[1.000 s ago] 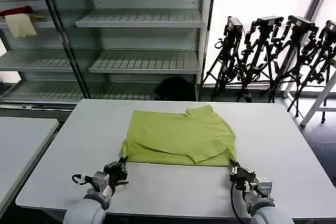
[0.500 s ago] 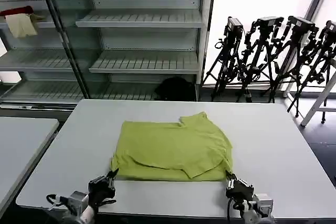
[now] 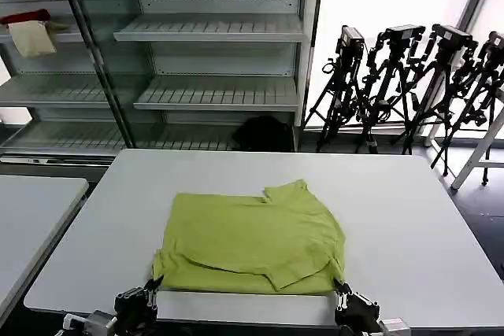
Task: Fold and organize the clothes.
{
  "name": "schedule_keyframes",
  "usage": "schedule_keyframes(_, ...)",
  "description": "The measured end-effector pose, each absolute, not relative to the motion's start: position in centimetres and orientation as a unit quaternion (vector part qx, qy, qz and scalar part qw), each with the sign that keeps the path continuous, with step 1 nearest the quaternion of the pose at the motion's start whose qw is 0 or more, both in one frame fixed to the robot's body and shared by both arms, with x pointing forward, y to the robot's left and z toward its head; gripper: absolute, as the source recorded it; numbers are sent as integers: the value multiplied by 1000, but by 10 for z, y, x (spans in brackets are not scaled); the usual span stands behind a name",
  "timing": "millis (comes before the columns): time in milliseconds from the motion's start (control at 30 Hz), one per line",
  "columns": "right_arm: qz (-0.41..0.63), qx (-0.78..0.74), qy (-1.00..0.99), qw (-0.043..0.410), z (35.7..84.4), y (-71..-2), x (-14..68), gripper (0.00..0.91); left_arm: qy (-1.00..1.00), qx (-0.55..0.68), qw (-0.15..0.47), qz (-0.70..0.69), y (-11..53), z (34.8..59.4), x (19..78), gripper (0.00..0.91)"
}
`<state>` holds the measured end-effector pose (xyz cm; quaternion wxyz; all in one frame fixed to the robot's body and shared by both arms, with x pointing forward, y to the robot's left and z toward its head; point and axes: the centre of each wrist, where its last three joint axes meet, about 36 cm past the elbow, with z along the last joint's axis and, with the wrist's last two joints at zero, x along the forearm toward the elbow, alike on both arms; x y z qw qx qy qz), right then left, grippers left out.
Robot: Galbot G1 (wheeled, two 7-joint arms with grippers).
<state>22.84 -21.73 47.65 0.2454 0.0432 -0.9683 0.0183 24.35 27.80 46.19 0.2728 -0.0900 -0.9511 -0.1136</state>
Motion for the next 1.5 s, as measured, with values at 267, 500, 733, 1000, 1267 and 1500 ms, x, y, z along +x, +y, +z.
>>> schedule_keyframes(267, 51, 18, -975, 214, 489, -221, 234, 907, -953, -74, 263, -131, 278, 471, 240, 907)
schedule_keyframes(500, 54, 17, -981, 187, 494, -224, 250, 907, -958, -50, 241, -148, 284, 479, 247, 907)
schedule_keyframes(733, 40, 39, -987, 149, 494, -224, 293, 907, -972, -44, 197, -124, 290, 491, 275, 907)
schedule_keyframes(1000, 20, 62, -989, 130, 480, -219, 371, 907, -981, -66, 150, -104, 294, 494, 340, 907)
schedule_keyframes(1267, 16, 72, -988, 134, 469, -214, 448, 907, -980, -87, 145, -103, 300, 488, 407, 907)
schedule_keyframes(1500, 12, 66, -986, 150, 459, -212, 493, 907, -976, -99, 165, -105, 304, 473, 454, 907)
